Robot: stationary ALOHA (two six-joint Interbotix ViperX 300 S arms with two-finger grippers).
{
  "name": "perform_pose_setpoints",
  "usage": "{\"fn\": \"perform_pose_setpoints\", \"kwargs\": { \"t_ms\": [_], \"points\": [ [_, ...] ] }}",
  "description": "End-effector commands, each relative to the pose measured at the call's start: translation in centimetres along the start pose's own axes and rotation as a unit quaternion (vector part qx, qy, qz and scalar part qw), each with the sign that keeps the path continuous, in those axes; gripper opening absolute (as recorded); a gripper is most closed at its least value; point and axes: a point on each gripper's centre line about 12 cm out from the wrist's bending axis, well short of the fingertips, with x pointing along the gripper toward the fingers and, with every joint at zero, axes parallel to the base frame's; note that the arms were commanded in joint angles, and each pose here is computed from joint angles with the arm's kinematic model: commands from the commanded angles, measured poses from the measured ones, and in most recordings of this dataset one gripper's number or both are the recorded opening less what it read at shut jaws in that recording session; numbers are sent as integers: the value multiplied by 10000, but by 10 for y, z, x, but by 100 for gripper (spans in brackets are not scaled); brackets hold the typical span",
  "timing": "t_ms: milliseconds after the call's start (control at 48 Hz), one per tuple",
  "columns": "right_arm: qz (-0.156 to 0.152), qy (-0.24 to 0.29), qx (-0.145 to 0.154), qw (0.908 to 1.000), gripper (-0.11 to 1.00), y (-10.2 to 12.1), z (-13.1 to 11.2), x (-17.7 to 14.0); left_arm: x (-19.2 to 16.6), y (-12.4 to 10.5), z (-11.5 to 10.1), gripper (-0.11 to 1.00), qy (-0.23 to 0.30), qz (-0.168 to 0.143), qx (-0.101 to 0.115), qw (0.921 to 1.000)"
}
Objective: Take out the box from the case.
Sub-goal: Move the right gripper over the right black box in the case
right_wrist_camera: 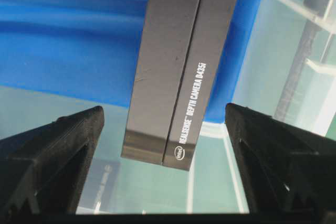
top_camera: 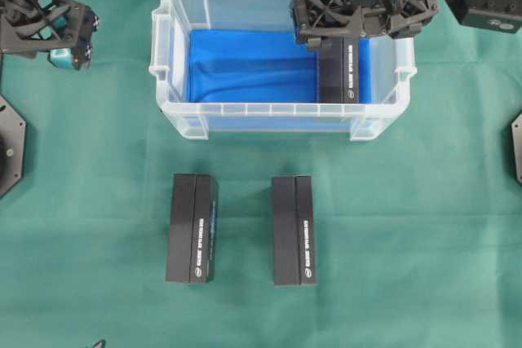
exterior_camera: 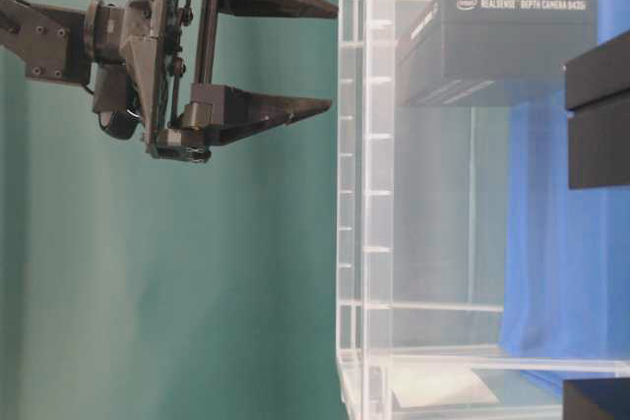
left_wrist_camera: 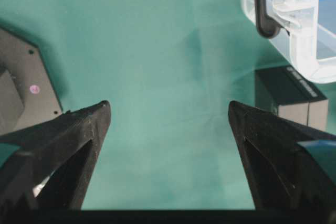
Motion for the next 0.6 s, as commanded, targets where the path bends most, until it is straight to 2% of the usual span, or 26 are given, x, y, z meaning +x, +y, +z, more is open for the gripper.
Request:
{"fn": "perform_pose_setpoints", "kwargs": {
  "t_ms": [0,584],
  "points": [
    [145,-58,0,9999,91,2,1,-9,-7,0,1,97,-43,-123,-30,9999],
    [81,-64,3,9999,91,-1,0,-6,-7,1,0,97,-40,-116,-22,9999]
  ]
}}
